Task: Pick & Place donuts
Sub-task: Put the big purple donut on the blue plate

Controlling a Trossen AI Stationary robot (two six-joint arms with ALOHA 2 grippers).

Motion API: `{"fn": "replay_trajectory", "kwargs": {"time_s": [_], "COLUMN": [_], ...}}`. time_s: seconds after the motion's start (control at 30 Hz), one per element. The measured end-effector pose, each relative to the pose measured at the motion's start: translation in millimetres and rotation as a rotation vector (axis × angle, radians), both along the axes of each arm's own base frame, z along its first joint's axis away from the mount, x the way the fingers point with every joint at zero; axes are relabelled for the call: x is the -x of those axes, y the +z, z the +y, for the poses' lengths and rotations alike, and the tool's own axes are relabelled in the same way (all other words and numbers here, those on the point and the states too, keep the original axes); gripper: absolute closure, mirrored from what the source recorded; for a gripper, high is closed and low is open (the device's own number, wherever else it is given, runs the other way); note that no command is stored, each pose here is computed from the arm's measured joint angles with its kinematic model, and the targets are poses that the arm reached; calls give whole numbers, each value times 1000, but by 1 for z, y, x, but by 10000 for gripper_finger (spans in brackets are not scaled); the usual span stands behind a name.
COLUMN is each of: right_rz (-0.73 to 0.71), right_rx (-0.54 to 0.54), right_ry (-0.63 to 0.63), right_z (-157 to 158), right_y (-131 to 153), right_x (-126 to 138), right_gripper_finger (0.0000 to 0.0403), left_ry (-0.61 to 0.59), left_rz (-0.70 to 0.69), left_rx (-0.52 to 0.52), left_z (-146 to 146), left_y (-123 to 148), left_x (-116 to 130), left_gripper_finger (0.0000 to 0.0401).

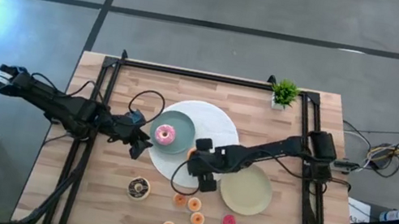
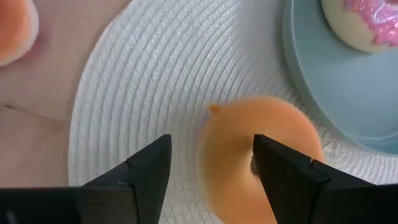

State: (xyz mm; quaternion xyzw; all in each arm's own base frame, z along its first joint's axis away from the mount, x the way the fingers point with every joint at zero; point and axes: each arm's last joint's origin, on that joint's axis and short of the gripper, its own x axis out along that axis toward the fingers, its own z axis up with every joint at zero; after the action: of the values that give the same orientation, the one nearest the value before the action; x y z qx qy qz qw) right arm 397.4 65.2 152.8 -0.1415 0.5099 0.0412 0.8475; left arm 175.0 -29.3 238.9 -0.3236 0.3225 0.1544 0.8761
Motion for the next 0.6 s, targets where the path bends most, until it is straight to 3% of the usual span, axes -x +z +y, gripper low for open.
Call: {"fn": "replay_trajectory", "kwargs": {"time_s": [0.33,0.43,0.6], "right_rz": [30,22,20], "right_rx": [-30,-61,-147], "right_ry": [-74,-125,-229], "right_z": [-2,-8,-22], "right_y": [-11,-11,-12], "right_x": [2,0,-1], "right_gripper_finger": [187,211,285], "left_ry": [3,7,17], "left_rz": [-1,-2,-4], "left_rx": [-9,-13,-11], "left_z": [0,0,1], "left_y": [0,0,0], "left_x": [0,0,0], "left_gripper_finger": [252,252,252]}}
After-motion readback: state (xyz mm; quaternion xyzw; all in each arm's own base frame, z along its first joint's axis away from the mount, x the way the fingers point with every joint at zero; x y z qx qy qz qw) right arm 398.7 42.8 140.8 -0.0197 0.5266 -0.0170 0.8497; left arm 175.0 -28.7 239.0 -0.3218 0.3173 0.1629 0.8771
